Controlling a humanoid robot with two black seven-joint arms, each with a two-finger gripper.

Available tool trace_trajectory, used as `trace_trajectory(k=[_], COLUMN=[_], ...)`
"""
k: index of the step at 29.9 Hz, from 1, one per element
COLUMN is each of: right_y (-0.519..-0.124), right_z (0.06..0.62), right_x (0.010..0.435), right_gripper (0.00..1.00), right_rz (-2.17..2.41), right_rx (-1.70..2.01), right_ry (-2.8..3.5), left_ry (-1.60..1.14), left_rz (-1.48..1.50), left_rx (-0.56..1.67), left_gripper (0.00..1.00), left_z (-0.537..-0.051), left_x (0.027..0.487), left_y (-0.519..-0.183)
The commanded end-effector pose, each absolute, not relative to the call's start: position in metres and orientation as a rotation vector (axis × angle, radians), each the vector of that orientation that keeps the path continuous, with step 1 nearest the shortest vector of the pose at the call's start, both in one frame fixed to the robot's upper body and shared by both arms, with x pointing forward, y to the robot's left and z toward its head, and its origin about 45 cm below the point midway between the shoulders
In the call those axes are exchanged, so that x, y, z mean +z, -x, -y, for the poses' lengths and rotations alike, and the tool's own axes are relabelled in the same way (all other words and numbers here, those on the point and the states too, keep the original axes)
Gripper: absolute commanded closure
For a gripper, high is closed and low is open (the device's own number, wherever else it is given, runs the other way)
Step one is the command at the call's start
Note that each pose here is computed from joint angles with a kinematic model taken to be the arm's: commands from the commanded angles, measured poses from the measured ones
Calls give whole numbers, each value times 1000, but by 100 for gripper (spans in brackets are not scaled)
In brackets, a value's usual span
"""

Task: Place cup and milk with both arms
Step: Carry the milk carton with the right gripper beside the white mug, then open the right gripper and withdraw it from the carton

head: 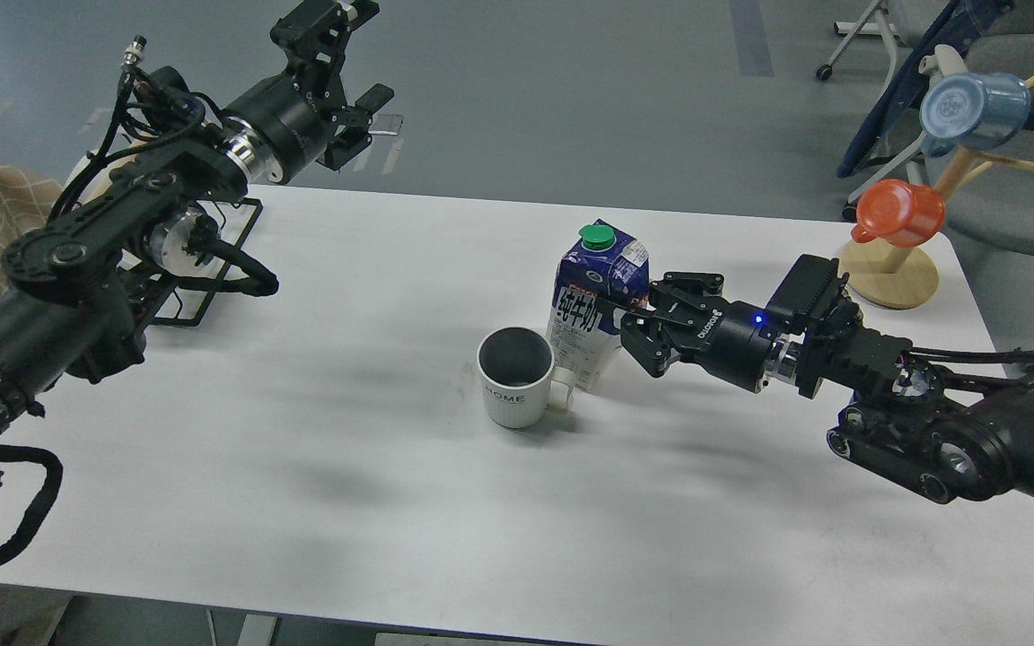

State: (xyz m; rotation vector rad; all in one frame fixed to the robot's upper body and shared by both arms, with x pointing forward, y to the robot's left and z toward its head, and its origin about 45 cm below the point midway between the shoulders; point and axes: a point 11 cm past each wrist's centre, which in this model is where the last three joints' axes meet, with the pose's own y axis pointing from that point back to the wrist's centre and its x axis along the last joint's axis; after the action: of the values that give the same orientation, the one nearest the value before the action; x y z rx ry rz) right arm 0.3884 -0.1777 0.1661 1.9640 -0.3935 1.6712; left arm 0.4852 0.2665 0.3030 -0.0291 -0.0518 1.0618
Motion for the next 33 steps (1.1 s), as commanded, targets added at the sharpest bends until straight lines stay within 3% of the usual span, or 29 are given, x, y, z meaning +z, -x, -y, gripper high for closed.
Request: trace_trajectory(k=[1,11,22,33], right_y=[-388,-388,-376,-312], right_z=[178,182,218,275], right_x=[166,167,184,228], right_gripper=[38,23,15,13], right_rz=[395,401,420,437], right_rx=[1670,1662,1641,1579], right_ry=[-1965,-1966,-1965,-2030], left_ry=[30,30,29,30], left_rz=[52,55,56,57], left_rx=[1061,1061,1059,1054], left_gripper=[3,3,3,3], left_z=[-267,-267,-266,-265], left_x=[303,304,305,305], left_y=[-485,-485,-485,-484])
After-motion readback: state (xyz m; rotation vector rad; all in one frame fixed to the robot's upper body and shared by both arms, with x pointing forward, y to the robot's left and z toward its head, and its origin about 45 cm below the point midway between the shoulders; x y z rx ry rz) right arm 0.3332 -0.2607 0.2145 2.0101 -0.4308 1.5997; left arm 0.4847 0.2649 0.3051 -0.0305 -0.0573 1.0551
